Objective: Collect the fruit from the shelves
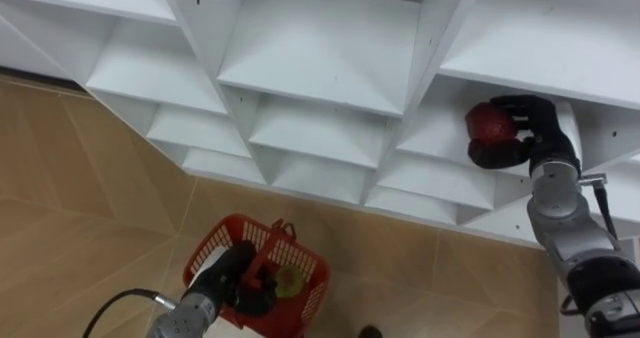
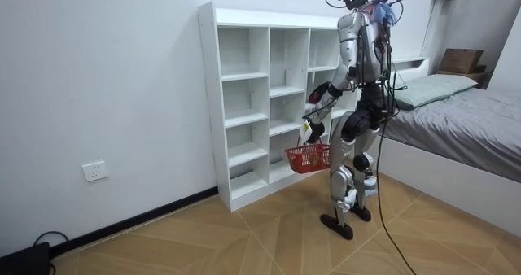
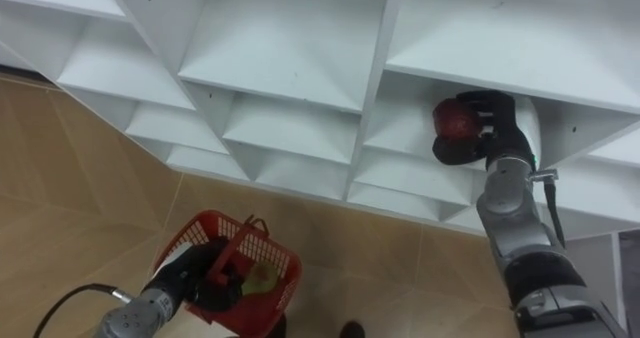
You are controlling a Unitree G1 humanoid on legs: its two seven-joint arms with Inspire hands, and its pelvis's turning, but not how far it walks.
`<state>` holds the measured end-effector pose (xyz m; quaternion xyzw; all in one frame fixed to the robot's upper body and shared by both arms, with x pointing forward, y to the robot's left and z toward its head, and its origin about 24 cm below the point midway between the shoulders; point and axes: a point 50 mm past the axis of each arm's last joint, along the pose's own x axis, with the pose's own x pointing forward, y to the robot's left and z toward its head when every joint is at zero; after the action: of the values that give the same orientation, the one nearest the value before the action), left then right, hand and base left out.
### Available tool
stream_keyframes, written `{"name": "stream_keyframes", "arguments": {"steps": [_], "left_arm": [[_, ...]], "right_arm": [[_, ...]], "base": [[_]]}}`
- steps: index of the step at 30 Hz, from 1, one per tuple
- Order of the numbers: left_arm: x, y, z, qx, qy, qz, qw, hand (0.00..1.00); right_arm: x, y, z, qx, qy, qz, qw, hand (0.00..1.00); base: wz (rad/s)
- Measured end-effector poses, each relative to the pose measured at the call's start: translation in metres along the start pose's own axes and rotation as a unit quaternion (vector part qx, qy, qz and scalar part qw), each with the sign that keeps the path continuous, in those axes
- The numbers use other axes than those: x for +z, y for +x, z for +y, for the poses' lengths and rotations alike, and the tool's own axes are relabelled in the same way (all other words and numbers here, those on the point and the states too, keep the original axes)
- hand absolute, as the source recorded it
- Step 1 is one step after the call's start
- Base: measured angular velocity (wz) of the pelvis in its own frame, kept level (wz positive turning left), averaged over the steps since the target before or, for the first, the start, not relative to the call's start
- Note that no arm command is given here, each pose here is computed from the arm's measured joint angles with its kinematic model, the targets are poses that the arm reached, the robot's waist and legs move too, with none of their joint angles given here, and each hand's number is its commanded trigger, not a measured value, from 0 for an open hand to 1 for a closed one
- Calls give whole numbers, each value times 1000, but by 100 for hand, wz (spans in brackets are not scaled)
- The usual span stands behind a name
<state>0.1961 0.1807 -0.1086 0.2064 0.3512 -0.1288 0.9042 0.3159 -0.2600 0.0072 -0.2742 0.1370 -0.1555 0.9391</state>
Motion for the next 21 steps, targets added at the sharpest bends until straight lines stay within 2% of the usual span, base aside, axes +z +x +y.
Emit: {"name": "stream_keyframes", "arguments": {"steps": [16, 21], "left_arm": [[-1, 0, 1, 9, 1, 1, 1000, 100], [1, -1, 0, 9, -10, -5, 1000, 100]], "right_arm": [[0, 0, 1, 4, -1, 1, 1000, 100], [0, -2, 5, 21, -30, -9, 999, 100]], "base": [[0], [0]]}}
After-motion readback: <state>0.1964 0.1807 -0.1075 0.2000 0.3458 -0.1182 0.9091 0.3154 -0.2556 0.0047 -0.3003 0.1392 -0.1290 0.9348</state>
